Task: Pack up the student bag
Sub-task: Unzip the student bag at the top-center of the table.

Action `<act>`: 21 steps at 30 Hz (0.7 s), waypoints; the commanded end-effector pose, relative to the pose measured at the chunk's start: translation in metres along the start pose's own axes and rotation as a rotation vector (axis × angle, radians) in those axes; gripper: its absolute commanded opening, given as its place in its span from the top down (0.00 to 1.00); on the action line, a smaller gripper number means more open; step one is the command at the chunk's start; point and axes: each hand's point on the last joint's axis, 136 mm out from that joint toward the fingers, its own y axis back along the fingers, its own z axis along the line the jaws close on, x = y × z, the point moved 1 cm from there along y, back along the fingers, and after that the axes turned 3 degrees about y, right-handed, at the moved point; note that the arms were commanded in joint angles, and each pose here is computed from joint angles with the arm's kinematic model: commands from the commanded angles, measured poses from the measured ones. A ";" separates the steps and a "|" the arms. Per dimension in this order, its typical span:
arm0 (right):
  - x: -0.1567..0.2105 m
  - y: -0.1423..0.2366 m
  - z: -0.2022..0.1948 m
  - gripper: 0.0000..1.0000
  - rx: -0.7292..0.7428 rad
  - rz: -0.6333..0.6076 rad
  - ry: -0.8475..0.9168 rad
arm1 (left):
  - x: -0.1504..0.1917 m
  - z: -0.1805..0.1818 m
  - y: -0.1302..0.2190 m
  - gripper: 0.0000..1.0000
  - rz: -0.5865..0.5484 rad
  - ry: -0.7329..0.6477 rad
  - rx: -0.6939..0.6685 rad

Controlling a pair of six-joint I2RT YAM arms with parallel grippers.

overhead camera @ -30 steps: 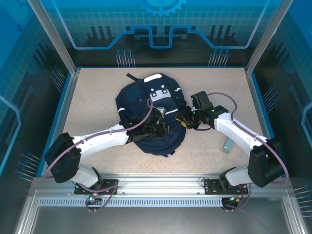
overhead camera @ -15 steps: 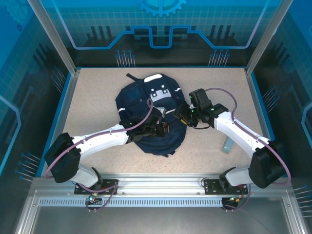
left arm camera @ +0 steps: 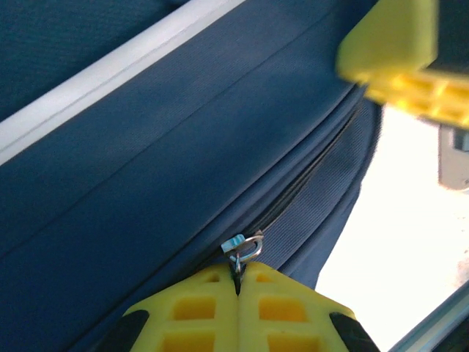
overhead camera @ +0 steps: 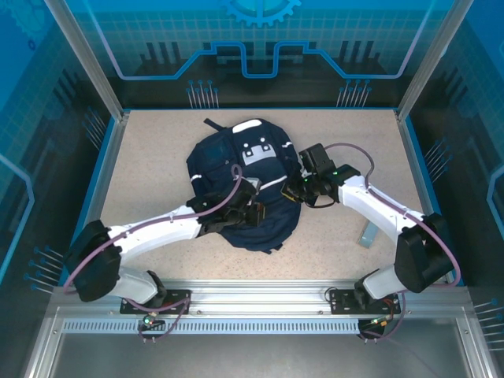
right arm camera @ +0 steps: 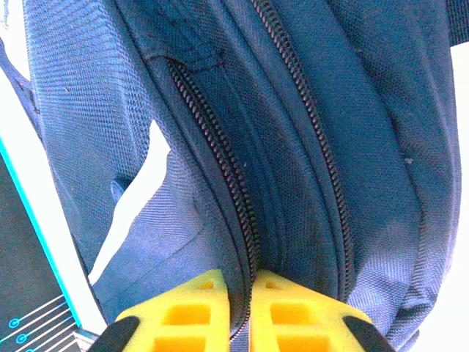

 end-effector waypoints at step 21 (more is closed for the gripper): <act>-0.019 -0.009 -0.010 0.93 0.108 -0.020 0.074 | -0.031 0.154 0.049 1.00 -0.033 0.212 -0.285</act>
